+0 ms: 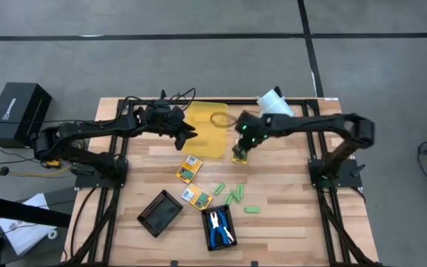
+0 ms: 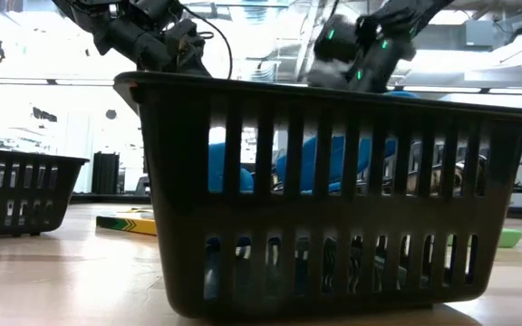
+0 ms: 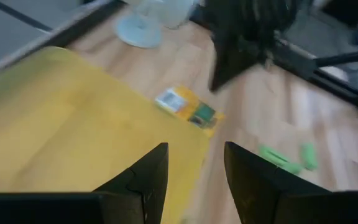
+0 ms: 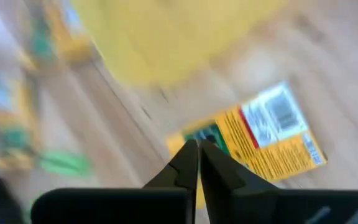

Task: Pick & Place School Supplies
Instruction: Put the box of crayon into the yellow bin

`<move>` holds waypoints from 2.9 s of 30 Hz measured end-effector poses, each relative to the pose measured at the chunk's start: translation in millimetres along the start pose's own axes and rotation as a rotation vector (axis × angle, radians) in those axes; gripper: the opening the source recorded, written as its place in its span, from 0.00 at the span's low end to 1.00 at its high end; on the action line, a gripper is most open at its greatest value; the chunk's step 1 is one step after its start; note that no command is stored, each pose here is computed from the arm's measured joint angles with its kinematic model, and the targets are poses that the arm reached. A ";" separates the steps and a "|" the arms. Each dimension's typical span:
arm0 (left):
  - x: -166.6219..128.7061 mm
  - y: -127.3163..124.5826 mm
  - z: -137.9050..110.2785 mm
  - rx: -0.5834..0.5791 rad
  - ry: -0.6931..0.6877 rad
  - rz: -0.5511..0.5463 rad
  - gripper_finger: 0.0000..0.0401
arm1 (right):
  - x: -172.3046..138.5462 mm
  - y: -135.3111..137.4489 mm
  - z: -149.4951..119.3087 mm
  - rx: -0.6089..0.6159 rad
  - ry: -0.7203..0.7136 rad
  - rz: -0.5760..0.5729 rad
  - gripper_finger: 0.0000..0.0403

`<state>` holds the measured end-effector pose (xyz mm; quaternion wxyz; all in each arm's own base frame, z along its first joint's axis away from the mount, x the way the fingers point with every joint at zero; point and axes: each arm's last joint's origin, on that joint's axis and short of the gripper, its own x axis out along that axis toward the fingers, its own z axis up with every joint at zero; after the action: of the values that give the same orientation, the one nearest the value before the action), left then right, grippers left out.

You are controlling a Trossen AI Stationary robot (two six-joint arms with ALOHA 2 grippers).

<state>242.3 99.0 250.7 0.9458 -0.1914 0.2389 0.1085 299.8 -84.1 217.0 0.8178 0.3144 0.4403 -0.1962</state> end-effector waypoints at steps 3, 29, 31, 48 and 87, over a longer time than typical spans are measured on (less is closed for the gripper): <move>0.5 -2.3 -1.1 -0.002 0.008 -0.008 0.37 | -26.8 3.6 -8.7 0.191 -0.136 0.106 0.10; -1.5 6.1 1.2 0.011 -0.006 0.022 0.37 | 31.0 10.5 -131.5 0.848 -0.174 0.104 0.51; -1.5 6.2 1.2 0.010 -0.005 0.022 0.37 | 36.7 11.4 -131.0 0.854 -0.177 0.114 0.50; -1.5 6.2 0.7 -0.010 0.000 0.023 0.37 | 50.9 -3.3 -127.8 0.979 -0.247 0.008 0.47; 3.1 11.8 -22.1 -0.051 0.068 0.021 0.37 | 76.9 -7.1 -117.6 1.030 -0.265 0.085 0.44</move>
<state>232.4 100.9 227.6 0.9307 -0.2166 0.2702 0.1181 266.5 -11.9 100.9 0.6131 0.6653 0.1669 -0.3918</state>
